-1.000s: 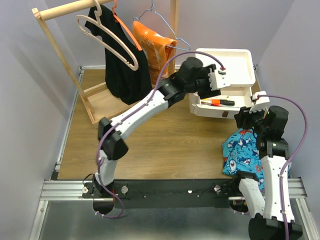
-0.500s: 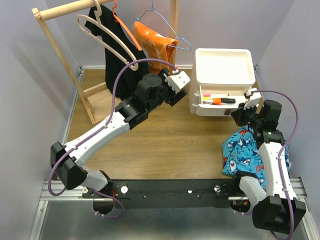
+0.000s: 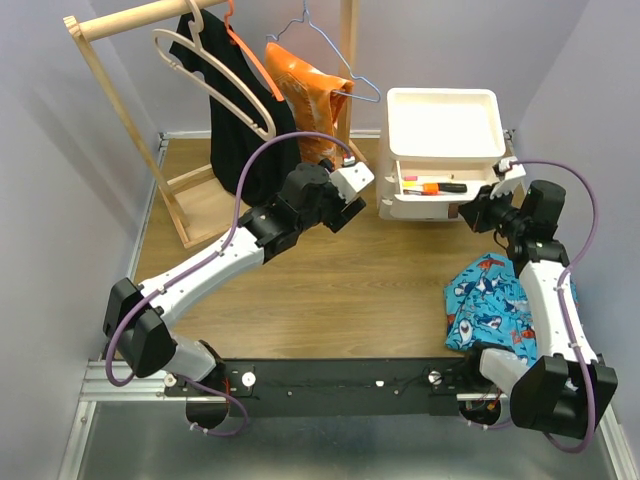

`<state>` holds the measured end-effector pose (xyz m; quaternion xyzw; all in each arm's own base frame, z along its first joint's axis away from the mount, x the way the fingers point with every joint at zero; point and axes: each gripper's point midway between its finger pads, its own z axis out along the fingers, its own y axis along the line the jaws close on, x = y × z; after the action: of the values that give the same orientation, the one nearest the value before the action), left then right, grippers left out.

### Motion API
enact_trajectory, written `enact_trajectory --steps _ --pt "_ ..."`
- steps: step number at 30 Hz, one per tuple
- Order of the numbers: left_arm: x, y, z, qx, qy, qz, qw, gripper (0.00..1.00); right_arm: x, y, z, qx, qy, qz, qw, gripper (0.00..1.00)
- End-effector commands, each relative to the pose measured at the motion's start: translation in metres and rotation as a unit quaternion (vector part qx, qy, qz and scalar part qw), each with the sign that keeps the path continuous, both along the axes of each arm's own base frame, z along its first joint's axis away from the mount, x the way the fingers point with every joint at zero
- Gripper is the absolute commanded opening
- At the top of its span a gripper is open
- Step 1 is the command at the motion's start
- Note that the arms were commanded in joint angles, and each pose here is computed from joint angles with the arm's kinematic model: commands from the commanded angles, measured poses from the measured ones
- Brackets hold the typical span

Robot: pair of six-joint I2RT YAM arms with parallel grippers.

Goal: Sort the stationery into containers
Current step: Close the drawer in the storage box.

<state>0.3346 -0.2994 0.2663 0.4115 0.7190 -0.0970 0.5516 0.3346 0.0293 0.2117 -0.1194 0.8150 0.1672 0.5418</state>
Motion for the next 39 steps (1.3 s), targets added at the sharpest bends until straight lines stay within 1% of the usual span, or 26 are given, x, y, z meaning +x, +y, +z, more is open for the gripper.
enact_trajectory --steps 1,6,11,12,13,17,21,24,25,26,29,39 --pt "0.005 -0.002 0.007 -0.018 -0.002 0.002 1.000 0.81 0.019 0.010 0.064 0.010 -0.096 0.038 0.995 0.13" --pt "0.008 -0.002 0.002 -0.019 0.003 0.007 1.000 0.81 0.018 0.017 0.061 0.023 -0.087 0.058 0.994 0.13" --pt "0.009 -0.004 0.002 -0.019 0.005 0.005 1.000 0.81 0.026 0.017 0.060 0.034 -0.087 0.052 0.994 0.14" --pt "0.010 -0.003 0.003 -0.019 0.004 0.007 1.000 0.80 0.024 0.017 0.060 0.025 -0.088 0.056 0.994 0.14" --pt "0.010 -0.003 0.003 -0.017 0.005 0.008 1.000 0.80 0.023 0.019 0.070 0.016 -0.098 0.068 0.993 0.14" --pt "0.010 -0.001 0.004 -0.014 0.002 0.011 1.000 0.80 0.004 0.030 0.080 -0.020 -0.105 0.117 0.987 0.11" --pt "0.010 -0.003 0.001 -0.017 0.007 0.010 1.000 0.81 -0.014 0.036 0.074 -0.041 -0.090 0.142 0.985 0.09" --pt "0.010 -0.006 0.001 -0.021 0.010 0.007 1.000 0.81 -0.016 0.034 0.061 -0.044 -0.067 0.132 0.988 0.05" --pt "0.010 -0.006 -0.001 -0.019 0.012 0.006 1.000 0.80 -0.014 0.031 0.057 -0.046 -0.059 0.123 0.990 0.02" --pt "0.010 -0.007 -0.001 -0.019 0.013 0.006 1.000 0.80 -0.011 0.030 0.051 -0.045 -0.047 0.121 0.991 0.01" --pt "0.010 -0.006 0.000 -0.020 0.012 0.007 1.000 0.80 -0.005 0.026 0.045 -0.042 -0.033 0.108 0.993 0.01" --pt "0.007 0.000 -0.011 -0.011 0.017 0.012 1.000 0.80 0.020 0.018 0.038 -0.047 -0.034 0.086 0.995 0.01"
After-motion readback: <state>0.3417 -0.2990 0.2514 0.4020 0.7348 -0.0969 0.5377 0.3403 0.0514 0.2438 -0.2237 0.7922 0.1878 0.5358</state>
